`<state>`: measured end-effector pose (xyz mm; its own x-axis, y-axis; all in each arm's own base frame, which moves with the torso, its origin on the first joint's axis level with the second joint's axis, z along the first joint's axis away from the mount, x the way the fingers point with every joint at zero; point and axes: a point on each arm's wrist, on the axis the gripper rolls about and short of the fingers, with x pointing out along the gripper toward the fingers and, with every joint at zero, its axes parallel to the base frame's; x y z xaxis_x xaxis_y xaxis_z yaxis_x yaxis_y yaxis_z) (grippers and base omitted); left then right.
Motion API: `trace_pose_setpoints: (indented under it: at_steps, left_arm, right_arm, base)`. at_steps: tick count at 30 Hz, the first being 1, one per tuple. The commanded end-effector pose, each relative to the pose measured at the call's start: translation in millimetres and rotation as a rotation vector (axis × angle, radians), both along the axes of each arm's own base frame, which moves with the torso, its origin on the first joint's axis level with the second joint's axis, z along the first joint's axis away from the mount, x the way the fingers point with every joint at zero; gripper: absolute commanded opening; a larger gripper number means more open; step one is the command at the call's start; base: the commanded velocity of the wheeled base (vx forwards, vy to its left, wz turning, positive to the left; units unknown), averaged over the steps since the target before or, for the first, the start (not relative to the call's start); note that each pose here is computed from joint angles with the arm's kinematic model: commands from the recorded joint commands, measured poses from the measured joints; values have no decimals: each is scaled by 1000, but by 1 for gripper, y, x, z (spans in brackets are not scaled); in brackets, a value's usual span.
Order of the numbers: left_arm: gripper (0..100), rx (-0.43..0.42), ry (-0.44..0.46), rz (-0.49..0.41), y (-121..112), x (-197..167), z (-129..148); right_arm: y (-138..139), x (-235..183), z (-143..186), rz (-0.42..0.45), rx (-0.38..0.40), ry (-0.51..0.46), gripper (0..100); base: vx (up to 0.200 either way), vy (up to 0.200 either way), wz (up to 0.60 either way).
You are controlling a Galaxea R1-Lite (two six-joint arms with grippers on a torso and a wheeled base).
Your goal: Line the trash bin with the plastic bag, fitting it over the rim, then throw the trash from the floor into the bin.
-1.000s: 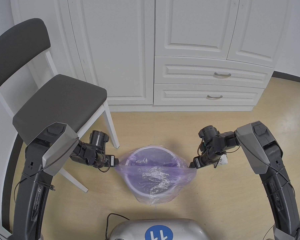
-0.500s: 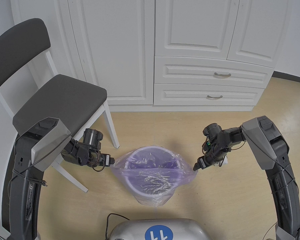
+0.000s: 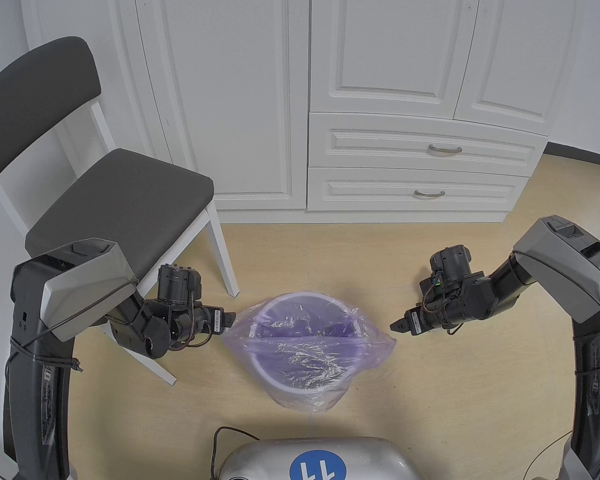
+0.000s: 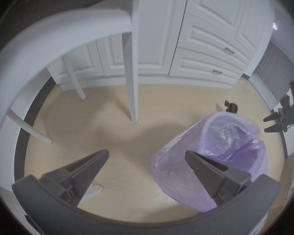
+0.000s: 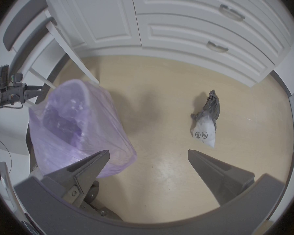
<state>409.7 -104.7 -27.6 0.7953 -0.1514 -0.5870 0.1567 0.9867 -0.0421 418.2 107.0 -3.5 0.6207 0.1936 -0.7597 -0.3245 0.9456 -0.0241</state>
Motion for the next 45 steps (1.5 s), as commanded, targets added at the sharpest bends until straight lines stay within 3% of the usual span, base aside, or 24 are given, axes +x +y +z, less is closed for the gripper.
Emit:
trace_pose_setpoints:
  at_steps: [1, 5, 13, 16, 17, 19, 21, 26, 27, 30, 34, 37, 39, 45]
  left_arm:
    - [100, -33, -87, -35, -3, -33, 24]
    - [100, -71, -150, -66, -2, -40, 32]
    - [100, -83, -193, -79, -5, -48, 34]
    - [100, -84, -204, -86, -7, -50, 37]
    - [100, -86, -214, -87, -7, -51, 43]
    - [100, -87, -225, -88, -7, -52, 48]
    - [100, -89, -234, -88, -7, -53, 52]
    - [100, -97, -267, -88, -5, -54, 67]
    - [100, -94, -261, -90, -5, -57, 66]
    - [100, -45, -256, -123, -6, -64, 63]
    - [100, -12, -261, -141, -5, -65, 63]
    - [100, -9, -262, -143, -5, -65, 63]
    - [100, -10, -262, -142, -6, -63, 61]
    - [100, -7, -262, -129, -2, -58, 59]
  right_arm:
    - [15, -33, 19, 8, 72, -76, 100]
    - [21, -32, 18, 15, 94, -129, 100]
    - [35, -34, 17, 36, 111, -134, 100]
    - [48, -33, 16, 30, 150, -139, 100]
    - [67, -29, 17, 3, 207, -167, 100]
    - [84, -24, 19, -15, 250, -185, 100]
    - [91, -18, 22, -6, 257, -197, 100]
    - [114, -9, 45, 130, 171, -176, 100]
    - [126, -7, 51, 205, 154, -186, 100]
    - [147, -3, 45, 282, 115, -199, 100]
    - [162, -4, 41, 364, 47, -121, 100]
    - [163, -3, 37, 428, 53, -85, 100]
    - [160, -2, 31, 538, 109, -50, 100]
    - [157, 10, 9, 593, 130, -34, 100]
  base:
    - [-200, 0, 0]
    - [-150, 0, 0]
    - [0, 0, 0]
    - [0, 0, 0]
    - [0, 0, 0]
    - [0, 0, 0]
    - [0, 0, 0]
    - [0, 0, 0]
    - [0, 0, 0]
    - [0, 0, 0]
    - [0, 0, 0]
    - [0, 0, 0]
    - [0, 0, 0]
    - [0, 0, 0]
